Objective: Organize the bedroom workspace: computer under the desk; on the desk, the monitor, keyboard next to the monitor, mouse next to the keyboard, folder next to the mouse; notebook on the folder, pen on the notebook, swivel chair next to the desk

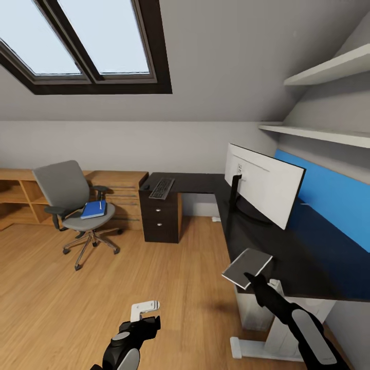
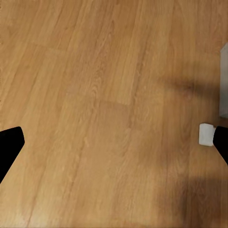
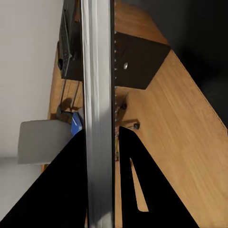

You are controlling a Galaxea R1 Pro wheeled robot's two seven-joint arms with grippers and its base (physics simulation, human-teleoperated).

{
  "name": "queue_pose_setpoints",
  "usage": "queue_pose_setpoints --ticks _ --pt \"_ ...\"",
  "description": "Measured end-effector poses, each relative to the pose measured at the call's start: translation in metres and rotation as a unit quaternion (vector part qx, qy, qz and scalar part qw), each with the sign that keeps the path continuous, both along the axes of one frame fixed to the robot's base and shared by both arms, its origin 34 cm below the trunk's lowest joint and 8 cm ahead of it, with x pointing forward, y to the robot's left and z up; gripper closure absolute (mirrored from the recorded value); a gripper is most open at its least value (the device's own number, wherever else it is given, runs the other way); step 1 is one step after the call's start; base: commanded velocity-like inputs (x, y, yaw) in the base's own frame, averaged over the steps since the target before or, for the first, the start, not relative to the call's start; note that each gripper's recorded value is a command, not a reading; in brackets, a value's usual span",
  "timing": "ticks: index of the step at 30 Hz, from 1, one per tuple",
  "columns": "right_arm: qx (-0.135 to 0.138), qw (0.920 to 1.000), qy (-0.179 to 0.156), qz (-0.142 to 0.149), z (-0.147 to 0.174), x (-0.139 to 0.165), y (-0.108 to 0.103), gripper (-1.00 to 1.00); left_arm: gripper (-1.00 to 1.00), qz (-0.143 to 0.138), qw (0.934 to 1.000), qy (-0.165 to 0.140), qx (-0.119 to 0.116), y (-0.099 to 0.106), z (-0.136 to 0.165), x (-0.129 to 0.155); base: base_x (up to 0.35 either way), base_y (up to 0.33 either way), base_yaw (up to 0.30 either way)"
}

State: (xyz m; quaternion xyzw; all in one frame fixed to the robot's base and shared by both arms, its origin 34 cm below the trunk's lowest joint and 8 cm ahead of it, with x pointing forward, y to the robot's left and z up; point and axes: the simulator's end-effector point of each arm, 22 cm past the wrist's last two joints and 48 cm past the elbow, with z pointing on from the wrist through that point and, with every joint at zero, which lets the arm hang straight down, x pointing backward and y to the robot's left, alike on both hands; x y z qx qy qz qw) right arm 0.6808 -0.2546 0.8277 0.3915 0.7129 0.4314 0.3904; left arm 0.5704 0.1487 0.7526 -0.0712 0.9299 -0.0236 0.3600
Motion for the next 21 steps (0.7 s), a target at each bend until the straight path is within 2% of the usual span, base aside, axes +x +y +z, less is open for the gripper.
queue_pose_setpoints --ticks 5,21 --pt "0.000 1.0000 -0.006 0.003 0.0046 0.0007 0.0032 1.00 -1.00 0.000 1.0000 0.002 0.002 0.0013 -0.0022 -0.0009 0.000 0.000 0.122" --pt "-0.003 1.0000 -0.007 0.003 0.0047 0.0010 0.0043 1.00 -1.00 0.000 1.0000 0.002 0.005 0.0018 -0.0028 -0.0010 0.000 0.000 0.271"
